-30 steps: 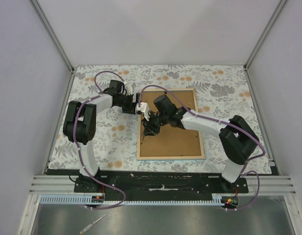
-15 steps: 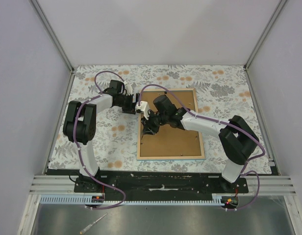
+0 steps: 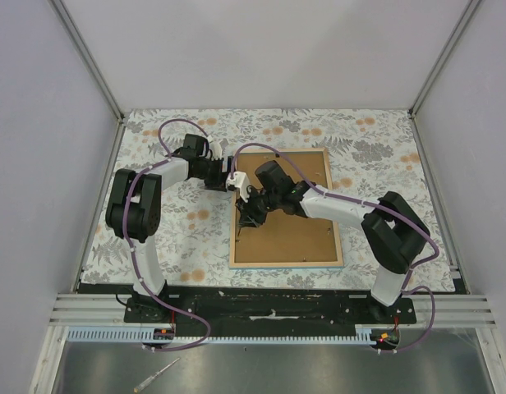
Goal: Take the photo out of the frame
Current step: Release the photo frame item from the photo frame.
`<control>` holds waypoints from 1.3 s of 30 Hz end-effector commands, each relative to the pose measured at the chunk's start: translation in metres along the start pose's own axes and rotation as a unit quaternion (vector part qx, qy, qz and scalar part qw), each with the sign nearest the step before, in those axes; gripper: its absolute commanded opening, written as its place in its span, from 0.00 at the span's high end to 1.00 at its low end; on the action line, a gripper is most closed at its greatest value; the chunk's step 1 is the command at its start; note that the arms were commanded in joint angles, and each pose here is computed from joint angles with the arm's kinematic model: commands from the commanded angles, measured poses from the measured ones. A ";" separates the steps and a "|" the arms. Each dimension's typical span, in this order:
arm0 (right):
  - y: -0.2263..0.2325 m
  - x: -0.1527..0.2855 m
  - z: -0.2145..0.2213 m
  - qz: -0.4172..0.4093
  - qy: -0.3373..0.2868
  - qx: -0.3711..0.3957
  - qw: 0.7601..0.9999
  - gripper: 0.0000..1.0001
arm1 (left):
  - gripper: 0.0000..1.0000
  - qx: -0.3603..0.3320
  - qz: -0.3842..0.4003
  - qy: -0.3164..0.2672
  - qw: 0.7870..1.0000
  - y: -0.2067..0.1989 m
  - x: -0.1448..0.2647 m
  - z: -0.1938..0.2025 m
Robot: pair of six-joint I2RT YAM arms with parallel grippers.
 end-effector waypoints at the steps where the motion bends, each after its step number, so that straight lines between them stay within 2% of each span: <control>1: 0.008 -0.004 -0.009 -0.026 -0.004 0.018 0.999 1.00 | 0.14 -0.002 -0.025 0.034 0.999 0.010 -0.007 0.016; 14: 0.015 -0.004 -0.008 -0.046 0.006 0.028 0.999 1.00 | 0.14 -0.004 -0.025 0.033 0.999 0.010 -0.007 0.016; 23: 0.009 -0.009 -0.009 -0.009 0.000 0.022 1.000 1.00 | 0.14 -0.002 -0.023 0.035 0.999 0.011 -0.009 0.017; 34: 0.013 -0.008 -0.013 -0.007 -0.005 0.028 1.000 1.00 | 0.14 -0.003 -0.026 0.036 0.999 0.011 -0.008 0.018; 39: 0.007 -0.006 -0.015 0.027 -0.011 0.032 0.999 1.00 | 0.15 -0.003 -0.025 0.036 0.999 0.011 -0.008 0.017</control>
Point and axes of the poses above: each gripper's point midway between its finger pads, its own x axis back along the fingers, its own y axis along the line the jaws close on, z = x × y, the point moved 7 cm from there along x, back along the fingers, and after that the axes turned 7 degrees about -x, right-handed, at the moved point
